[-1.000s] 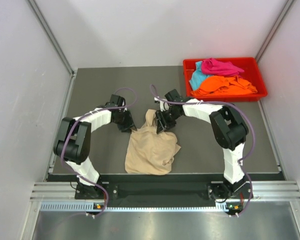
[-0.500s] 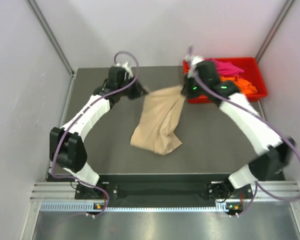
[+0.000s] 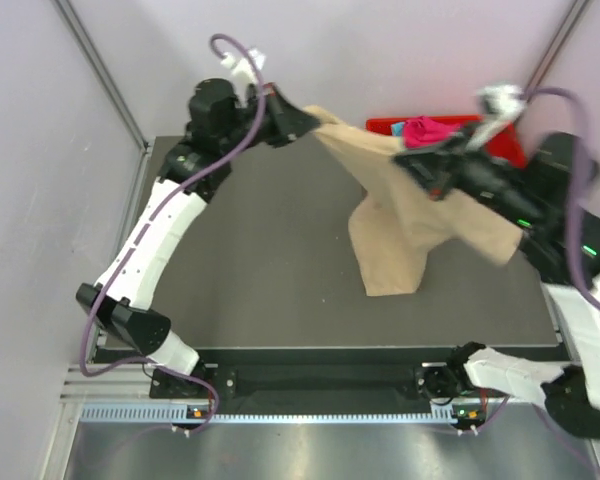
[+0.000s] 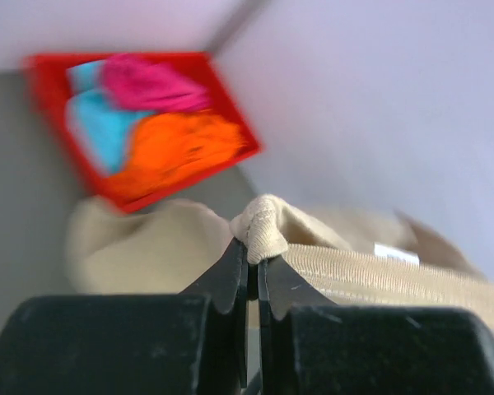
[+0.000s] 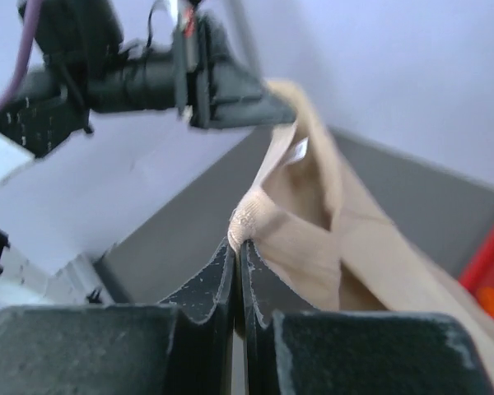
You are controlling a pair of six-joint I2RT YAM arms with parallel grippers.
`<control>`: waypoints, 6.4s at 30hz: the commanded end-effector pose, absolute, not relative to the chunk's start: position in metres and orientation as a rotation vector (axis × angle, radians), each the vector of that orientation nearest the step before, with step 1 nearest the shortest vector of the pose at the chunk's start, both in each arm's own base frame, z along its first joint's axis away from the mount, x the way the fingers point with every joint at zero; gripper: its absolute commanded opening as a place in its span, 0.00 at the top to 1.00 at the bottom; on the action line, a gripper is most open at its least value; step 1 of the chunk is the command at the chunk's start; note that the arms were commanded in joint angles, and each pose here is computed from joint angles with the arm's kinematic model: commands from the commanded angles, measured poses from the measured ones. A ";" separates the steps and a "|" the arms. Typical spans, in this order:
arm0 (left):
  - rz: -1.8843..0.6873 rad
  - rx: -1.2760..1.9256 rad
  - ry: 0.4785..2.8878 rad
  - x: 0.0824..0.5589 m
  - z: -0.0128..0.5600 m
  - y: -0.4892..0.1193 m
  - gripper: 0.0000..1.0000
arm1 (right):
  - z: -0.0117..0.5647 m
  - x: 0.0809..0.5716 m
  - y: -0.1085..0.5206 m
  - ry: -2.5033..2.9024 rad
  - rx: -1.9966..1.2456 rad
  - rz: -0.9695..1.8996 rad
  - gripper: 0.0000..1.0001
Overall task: Fold and stack the t-shirts
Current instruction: Flatten the tshirt out
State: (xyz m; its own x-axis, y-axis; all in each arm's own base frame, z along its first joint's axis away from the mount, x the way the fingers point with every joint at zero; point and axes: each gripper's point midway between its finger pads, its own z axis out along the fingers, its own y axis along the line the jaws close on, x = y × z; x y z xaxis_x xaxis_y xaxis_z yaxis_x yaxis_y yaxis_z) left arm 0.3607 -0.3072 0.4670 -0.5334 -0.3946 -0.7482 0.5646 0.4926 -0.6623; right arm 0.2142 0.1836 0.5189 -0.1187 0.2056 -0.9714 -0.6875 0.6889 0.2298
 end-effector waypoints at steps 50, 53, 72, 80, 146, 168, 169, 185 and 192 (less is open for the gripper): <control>-0.388 -0.453 2.713 0.395 0.023 -0.180 0.26 | 0.064 0.305 0.177 2.718 -0.004 0.688 0.15; -0.381 -0.535 2.724 0.409 0.013 -0.166 0.74 | 0.057 0.303 0.185 2.741 -0.022 0.667 0.23; -0.092 -0.756 2.523 0.443 0.101 -0.013 0.40 | 0.128 0.237 0.337 2.587 -0.647 1.014 0.93; -0.093 -0.842 2.530 0.337 0.107 -0.024 0.40 | 0.125 0.217 0.300 2.544 -0.714 1.176 0.19; -0.463 -0.997 2.653 0.267 0.059 -0.074 0.60 | 0.074 0.347 0.300 2.660 0.214 0.302 0.55; -0.438 -0.950 2.683 0.270 0.055 -0.072 0.61 | 0.056 0.348 0.302 2.717 0.513 0.311 0.89; -0.436 -0.951 2.685 0.270 0.055 -0.072 0.61 | 0.056 0.347 0.301 2.716 0.514 0.306 0.91; -0.436 -0.981 2.682 0.264 0.052 -0.072 0.58 | 0.057 0.343 0.288 2.675 0.489 0.338 0.85; -0.435 -0.993 2.675 0.259 0.052 -0.071 0.58 | 0.055 0.345 0.283 2.675 0.477 0.340 0.81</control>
State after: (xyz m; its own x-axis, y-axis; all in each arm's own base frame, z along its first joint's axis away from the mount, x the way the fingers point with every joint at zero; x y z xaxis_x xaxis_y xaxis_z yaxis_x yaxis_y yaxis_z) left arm 0.2576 -0.0723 0.0450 -0.7445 -0.6595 -0.1040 -0.5960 0.7266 -0.3418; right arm 0.3365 0.2858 0.0331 -0.8791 0.3695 -0.3010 0.2998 0.9197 0.2536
